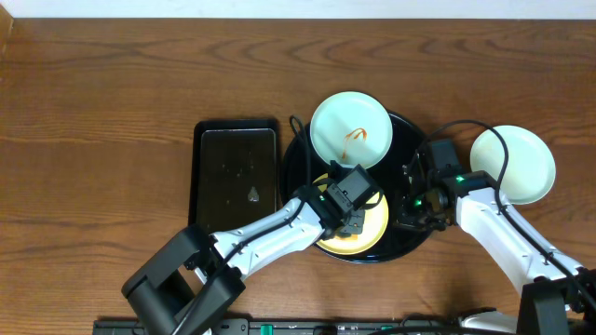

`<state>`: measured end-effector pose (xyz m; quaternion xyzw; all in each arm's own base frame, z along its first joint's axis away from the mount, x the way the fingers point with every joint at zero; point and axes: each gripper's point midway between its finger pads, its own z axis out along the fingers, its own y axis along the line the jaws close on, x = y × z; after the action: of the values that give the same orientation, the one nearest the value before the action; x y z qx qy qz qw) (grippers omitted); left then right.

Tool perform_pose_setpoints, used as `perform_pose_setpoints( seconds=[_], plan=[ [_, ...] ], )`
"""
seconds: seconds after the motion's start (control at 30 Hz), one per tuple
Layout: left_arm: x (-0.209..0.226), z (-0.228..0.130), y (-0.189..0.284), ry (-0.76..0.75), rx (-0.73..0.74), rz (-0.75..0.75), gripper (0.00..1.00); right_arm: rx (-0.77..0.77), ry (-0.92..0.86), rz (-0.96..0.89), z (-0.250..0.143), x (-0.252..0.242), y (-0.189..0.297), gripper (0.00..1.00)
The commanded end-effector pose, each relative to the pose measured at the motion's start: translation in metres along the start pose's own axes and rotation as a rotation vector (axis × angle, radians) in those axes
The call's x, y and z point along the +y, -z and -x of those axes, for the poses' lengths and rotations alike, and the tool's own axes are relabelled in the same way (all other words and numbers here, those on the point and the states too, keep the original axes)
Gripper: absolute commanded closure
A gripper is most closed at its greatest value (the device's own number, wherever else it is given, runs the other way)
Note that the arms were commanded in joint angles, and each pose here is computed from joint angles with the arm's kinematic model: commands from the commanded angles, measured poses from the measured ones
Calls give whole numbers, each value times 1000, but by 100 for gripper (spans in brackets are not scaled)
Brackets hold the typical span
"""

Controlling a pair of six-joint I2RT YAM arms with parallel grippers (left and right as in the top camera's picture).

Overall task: Clean dirty plates on tray and stack at the side
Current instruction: 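Scrub the yellow plate with the sponge held in left gripper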

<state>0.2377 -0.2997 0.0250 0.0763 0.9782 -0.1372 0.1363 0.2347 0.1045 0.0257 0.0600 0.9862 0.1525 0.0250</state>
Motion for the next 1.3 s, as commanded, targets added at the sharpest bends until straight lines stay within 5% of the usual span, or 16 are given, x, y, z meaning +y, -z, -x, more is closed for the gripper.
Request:
perform_pose_setpoints(
  seconds=[0.0,0.1,0.47,0.9,1.27],
  plan=[
    [15,10,-2,26,-37,57,92,-3,-4,-13,-5,-3,-6,99],
    [15,10,-2,27,-36,57,92,-15,1,-1,-3,-2,-7,78],
    [16,7,-2,27,-25,57,92,-81,25,55,14,10,-6,71],
    [17,6,-2,27,-20,62,92,-40,92,52,4,23,-24,75],
    [26,9,-1,24,-43,110,92,27,64,10,-2,12,-47,99]
  ],
)
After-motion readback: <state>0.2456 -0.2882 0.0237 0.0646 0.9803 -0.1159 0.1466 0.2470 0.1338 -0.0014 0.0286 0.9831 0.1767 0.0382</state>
